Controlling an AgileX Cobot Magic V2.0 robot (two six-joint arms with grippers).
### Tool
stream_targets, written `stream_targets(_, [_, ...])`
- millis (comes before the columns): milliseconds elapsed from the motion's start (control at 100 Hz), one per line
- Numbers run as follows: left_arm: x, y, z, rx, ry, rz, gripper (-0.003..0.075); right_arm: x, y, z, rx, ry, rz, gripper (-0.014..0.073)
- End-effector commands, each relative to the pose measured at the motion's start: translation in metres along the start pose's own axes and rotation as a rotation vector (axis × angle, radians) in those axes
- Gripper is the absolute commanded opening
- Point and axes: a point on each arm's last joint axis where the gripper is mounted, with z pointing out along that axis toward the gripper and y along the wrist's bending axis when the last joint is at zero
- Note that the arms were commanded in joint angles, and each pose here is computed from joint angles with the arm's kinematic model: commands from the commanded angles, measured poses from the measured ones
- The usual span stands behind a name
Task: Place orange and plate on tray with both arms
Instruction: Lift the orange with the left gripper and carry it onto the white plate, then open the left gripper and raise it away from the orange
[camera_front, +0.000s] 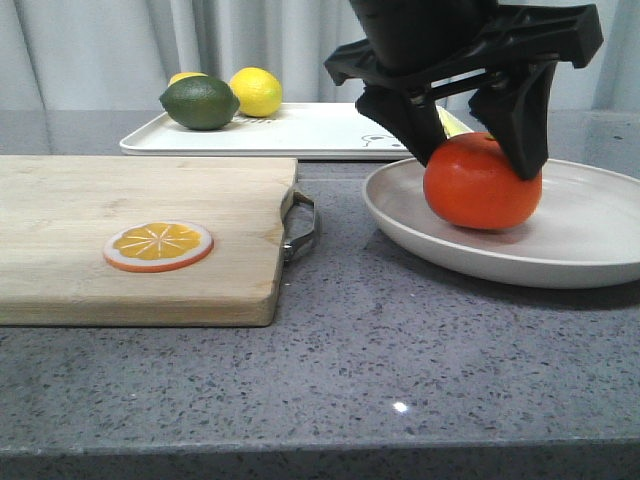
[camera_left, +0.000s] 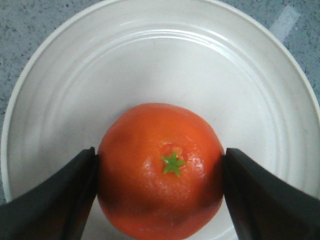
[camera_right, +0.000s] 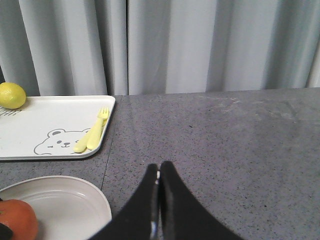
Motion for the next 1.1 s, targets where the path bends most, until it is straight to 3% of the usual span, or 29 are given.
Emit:
stream_targets(0, [-0.019, -0.011, -0.033, 0.025, -0.147, 0.006, 0.034, -0.017, 0.001, 0.0, -0.005, -0.1, -0.009, -0.006])
stream_targets(200, [-0.019, -0.011, -0.033, 0.025, -0.151, 0.006, 0.0533, -0.017, 0.001, 0.0, -0.005, -0.1, -0.009, -0.006])
stream_targets(360, [-0.02, -0.01, -0.033, 0.021, -0.153, 0.007, 0.0584, -0.017, 0.001, 0.0, -0.005, -0.1, -0.009, -0.006])
stream_targets(680, [-0.022, -0.013, -0.045, 0.024, -0.178, 0.012, 0.0573, -0.017, 0.001, 0.0, -0.005, -0.099, -0.009, -0.006])
stream_targets(920, [-0.027, -0.019, -0.081, 0.031, -0.256, 0.027, 0.0416, -0.017, 0.001, 0.0, -0.005, -0.098, -0.009, -0.006])
stream_targets(1090, [-0.022, -0.022, -0.102, 0.024, -0.285, 0.039, 0.0353, -0.017, 0.001, 0.0, -0.005, -0.098, -0.009, -0.006])
